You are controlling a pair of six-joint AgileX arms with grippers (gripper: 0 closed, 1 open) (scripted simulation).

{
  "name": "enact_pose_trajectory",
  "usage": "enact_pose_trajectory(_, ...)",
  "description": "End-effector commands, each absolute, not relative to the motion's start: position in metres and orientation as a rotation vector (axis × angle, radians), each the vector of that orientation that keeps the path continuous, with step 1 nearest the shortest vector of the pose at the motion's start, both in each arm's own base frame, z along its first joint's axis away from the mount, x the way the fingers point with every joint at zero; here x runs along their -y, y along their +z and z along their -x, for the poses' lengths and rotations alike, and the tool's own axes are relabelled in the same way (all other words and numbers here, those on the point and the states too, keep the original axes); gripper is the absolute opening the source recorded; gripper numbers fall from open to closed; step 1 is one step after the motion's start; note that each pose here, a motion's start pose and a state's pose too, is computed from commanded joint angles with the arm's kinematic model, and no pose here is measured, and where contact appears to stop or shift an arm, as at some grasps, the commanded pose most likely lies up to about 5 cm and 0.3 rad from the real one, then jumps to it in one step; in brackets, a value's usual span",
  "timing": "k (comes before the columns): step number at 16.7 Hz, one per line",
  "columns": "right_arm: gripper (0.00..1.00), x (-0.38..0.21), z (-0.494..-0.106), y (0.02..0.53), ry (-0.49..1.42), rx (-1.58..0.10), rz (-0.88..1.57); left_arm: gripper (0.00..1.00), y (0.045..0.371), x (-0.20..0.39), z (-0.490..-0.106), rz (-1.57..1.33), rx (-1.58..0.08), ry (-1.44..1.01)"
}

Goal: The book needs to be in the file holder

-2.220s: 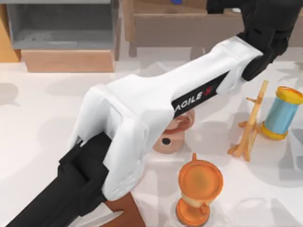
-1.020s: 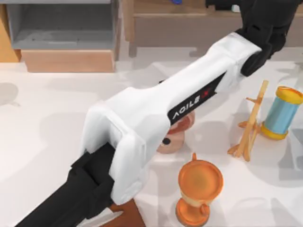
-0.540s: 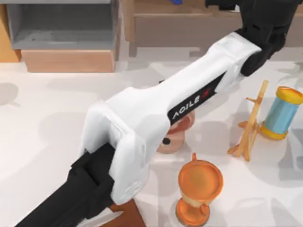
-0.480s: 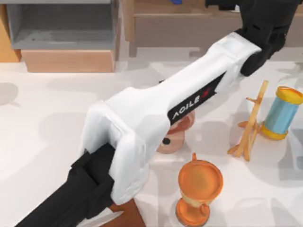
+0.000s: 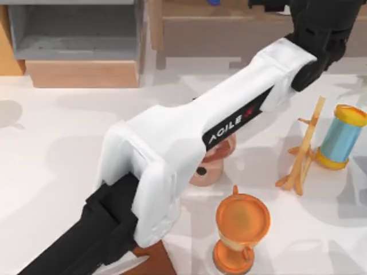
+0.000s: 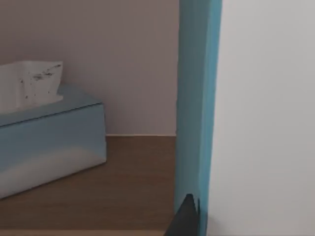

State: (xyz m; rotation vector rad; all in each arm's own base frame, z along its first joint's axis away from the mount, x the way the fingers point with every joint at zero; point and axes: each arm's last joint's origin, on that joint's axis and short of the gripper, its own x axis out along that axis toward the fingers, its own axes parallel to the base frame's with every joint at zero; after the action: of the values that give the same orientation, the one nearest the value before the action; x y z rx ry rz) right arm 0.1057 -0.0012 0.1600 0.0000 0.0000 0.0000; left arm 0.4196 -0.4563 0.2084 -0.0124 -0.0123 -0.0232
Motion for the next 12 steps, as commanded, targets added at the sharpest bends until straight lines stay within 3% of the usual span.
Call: enact_pose_trajectory(12,1.00,0.001,-0.106,0.160,0.000,0.000,0.000,0.00,0.229,0.454,-0.414,-0.079,0.000,-0.066)
